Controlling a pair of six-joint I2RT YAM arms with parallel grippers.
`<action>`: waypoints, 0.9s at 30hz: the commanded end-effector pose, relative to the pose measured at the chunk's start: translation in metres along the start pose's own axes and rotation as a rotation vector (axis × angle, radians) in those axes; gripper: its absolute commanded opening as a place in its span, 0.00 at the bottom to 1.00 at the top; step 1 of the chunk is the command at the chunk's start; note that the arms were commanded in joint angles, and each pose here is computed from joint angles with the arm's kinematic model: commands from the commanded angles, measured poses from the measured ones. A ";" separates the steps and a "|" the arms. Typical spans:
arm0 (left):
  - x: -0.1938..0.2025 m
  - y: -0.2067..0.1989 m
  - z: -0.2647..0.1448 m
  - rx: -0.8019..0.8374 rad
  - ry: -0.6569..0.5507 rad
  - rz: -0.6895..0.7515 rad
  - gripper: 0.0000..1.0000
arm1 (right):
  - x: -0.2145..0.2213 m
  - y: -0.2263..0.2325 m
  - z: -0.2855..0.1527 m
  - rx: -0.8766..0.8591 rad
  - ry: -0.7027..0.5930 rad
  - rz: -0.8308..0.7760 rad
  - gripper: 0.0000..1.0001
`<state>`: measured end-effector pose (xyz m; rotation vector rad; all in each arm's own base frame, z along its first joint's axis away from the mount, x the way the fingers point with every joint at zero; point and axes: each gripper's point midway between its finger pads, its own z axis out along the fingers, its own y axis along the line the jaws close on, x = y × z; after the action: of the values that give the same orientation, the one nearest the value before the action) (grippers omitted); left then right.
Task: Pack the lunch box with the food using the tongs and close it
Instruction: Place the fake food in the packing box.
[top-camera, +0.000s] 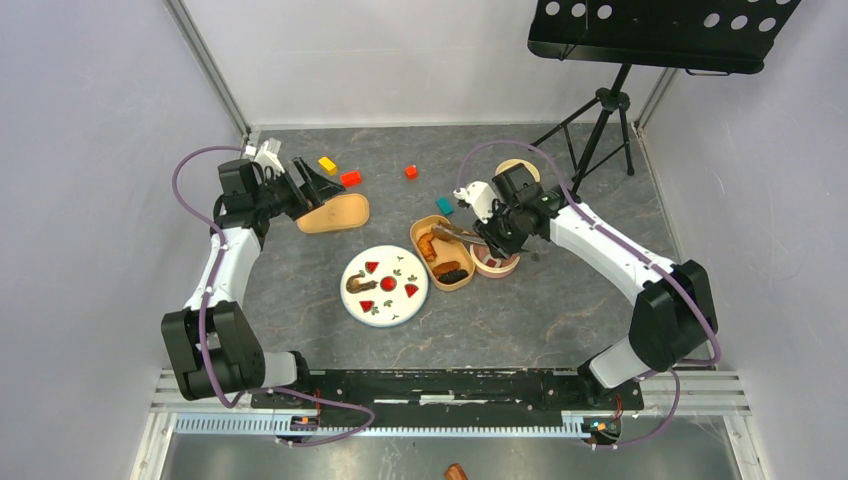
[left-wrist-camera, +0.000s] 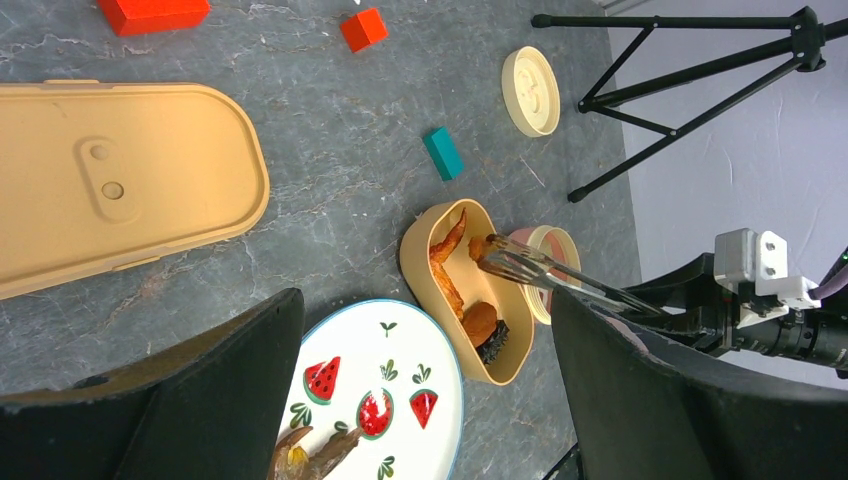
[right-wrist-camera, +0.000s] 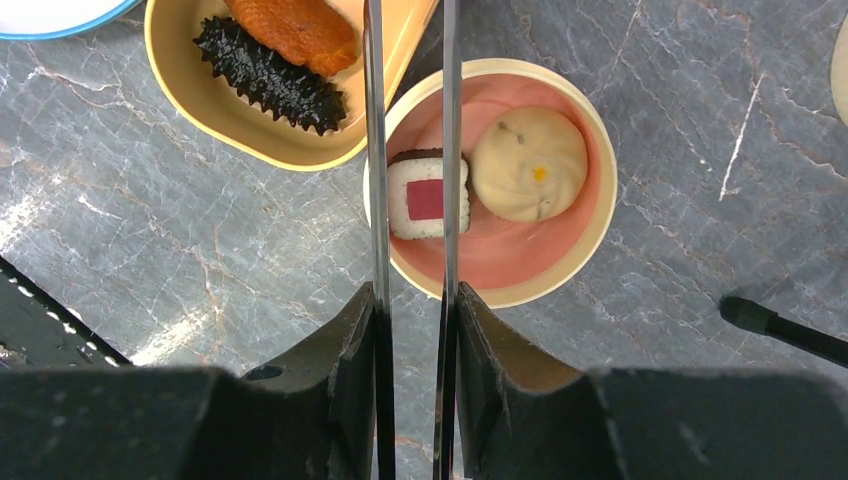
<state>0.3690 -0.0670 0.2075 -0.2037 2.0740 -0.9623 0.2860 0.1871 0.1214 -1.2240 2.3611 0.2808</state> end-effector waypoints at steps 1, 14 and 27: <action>-0.014 -0.013 -0.003 0.035 -0.028 0.074 0.98 | -0.004 0.001 0.001 -0.011 -0.021 -0.006 0.30; -0.014 -0.013 -0.002 0.033 -0.034 0.063 0.98 | -0.017 0.007 -0.018 -0.029 -0.073 -0.007 0.54; -0.014 -0.011 -0.005 0.012 -0.035 0.086 0.98 | -0.108 0.055 -0.021 -0.222 -0.236 -0.573 0.50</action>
<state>0.3689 -0.0667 0.2072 -0.2052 2.0750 -0.9604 0.3059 0.2488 0.1891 -1.4959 1.9714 0.4117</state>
